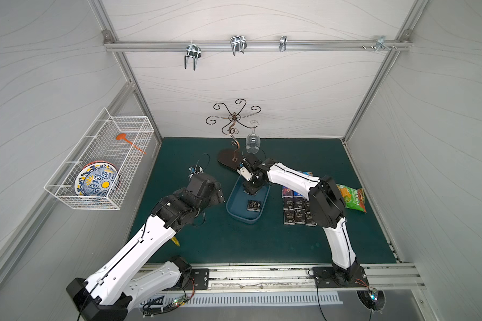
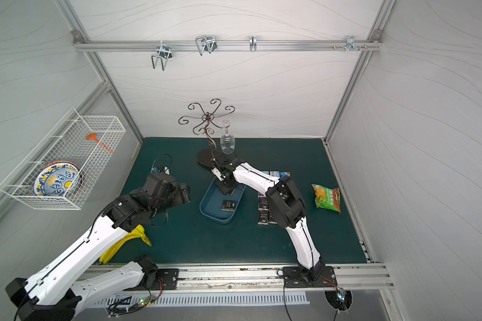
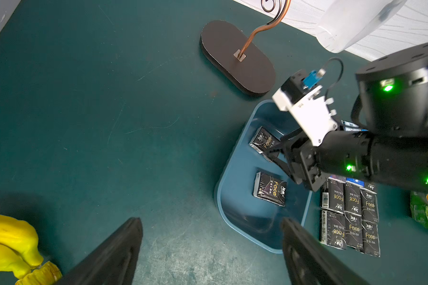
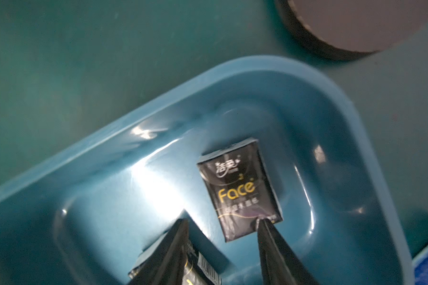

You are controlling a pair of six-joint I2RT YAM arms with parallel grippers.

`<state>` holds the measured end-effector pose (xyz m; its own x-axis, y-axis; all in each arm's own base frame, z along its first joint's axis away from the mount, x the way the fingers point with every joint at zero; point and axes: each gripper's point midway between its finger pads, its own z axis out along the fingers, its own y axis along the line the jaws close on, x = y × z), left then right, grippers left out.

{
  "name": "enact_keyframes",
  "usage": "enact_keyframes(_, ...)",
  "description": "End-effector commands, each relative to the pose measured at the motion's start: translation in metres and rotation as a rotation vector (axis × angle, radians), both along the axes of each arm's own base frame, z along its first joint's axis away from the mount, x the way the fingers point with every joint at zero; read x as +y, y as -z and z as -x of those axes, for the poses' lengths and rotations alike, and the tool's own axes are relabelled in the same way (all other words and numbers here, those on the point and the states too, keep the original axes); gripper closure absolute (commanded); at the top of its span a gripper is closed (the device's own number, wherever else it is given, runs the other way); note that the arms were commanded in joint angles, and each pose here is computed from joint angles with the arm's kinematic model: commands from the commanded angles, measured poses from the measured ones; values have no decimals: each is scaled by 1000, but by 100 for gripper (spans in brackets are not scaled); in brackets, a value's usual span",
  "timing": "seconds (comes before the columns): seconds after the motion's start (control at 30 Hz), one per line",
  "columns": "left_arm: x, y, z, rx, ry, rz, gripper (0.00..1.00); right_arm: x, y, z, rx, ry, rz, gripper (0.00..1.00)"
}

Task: Take the pocket tissues out of the storage box
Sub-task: Move the pocket tissues to the storage box, then pick up the pocket tissues from the storage box.

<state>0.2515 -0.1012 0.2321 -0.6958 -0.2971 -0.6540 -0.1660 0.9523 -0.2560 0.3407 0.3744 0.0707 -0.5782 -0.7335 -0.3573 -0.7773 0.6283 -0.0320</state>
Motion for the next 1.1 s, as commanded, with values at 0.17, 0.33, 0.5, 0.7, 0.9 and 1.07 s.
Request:
enact_keyframes(0.17, 3, -23, -5, -65, -17, 18, 8, -14, 40, -3, -63, -116, 200, 48)
enact_keyframes(0.33, 3, -22, -5, -64, -18, 18, 8, -20, 61, -4, -60, -115, 255, 52)
enact_keyframes(0.5, 3, -21, -5, -62, -17, 20, 8, -22, 71, -2, -49, -113, 269, 71)
enact_keyframes(0.7, 1, -21, -6, -60, -14, 25, 8, -13, 60, 1, -46, -105, 221, 90)
enact_keyframes(0.9, 0, -20, -6, -60, -12, 31, 8, 9, 25, 3, -53, -47, 89, 94)
enact_keyframes(1.07, 1, -21, -6, -66, -14, 30, 8, 18, -20, 2, -80, 13, -30, 97)
